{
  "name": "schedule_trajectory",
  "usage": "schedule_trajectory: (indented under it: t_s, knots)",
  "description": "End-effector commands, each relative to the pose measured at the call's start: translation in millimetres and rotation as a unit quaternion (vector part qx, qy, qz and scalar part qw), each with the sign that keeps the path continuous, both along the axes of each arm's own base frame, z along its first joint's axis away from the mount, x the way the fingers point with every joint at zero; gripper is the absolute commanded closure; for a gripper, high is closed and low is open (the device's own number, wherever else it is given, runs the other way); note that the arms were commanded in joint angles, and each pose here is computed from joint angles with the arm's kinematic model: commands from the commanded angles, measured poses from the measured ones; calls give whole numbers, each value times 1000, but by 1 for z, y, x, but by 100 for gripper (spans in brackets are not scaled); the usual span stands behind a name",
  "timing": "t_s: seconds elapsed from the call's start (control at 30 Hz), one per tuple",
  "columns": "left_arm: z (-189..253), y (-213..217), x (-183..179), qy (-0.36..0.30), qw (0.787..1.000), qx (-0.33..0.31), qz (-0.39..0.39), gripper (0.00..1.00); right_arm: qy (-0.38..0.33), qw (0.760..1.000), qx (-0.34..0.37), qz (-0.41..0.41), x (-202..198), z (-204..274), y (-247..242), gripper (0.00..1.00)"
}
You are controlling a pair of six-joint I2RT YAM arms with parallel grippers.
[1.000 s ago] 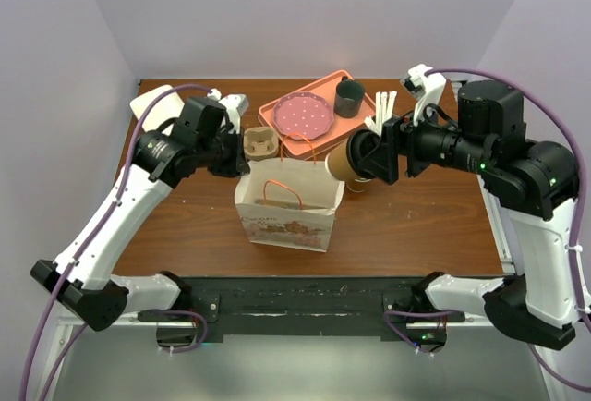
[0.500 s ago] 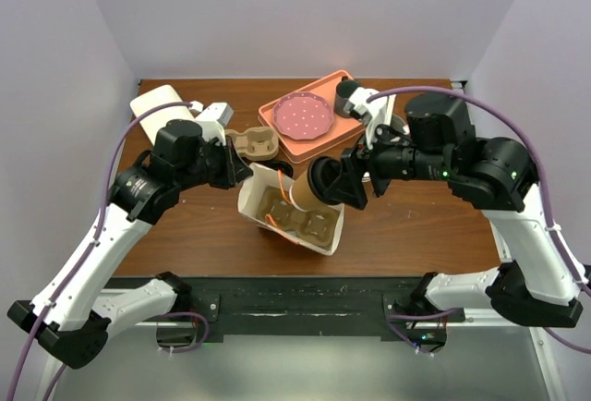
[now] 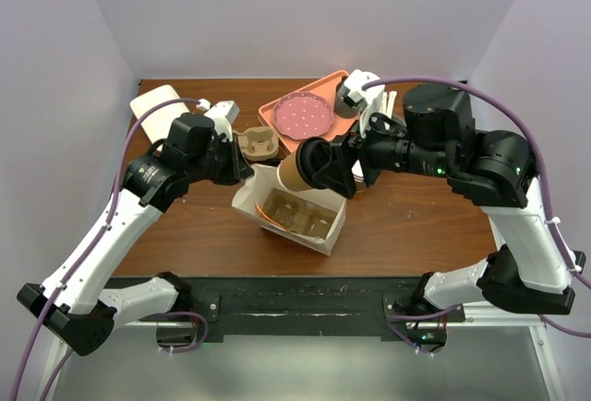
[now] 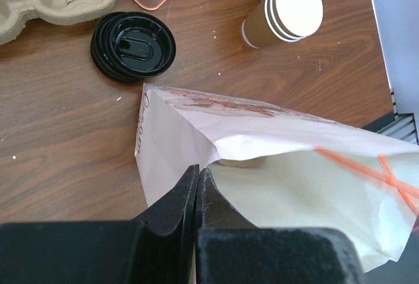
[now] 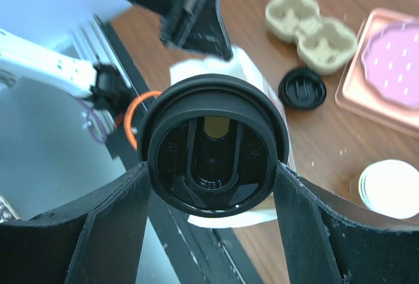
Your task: Pack the takeout coffee
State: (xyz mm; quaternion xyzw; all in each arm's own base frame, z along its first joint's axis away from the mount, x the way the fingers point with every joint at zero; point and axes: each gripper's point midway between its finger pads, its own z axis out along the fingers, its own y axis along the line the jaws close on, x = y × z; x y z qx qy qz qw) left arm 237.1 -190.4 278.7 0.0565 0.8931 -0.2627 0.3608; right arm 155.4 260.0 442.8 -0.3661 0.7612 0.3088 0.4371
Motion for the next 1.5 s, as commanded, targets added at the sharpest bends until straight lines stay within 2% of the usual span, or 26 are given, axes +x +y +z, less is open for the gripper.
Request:
schedule_trajectory:
  t_s: [0.0,0.17,0.43,0.7,0.8,0.9,1.1,1.23,1.47]
  knots:
    - [1,5,-5,6,1000,13,2,100,-20,999,37,15,-6,23,8,72]
    - [2,5,-6,11,1000,15,2,100,-37,997,59,33,-11,33,33,72]
    - [7,7,-13,30,999,1,19,100,-41,999,-27,14,-11,-4,53,73]
    - [1,8,-17,49,999,9,17,100,-94,992,77,-29,-1,63,58,73]
    - [-2,7,-17,54,998,12,15,100,-98,990,100,-23,-3,76,64,74]
    - [1,8,-16,54,998,11,21,100,-84,991,99,-14,-6,68,70,74]
    - [4,12,-17,60,997,11,36,100,-31,998,55,-1,-19,25,76,74]
    - [7,8,-17,72,997,-7,41,100,-4,999,16,37,-42,-3,83,74]
    - [6,5,-14,85,995,-14,52,100,-13,997,-73,-3,-43,-32,65,74]
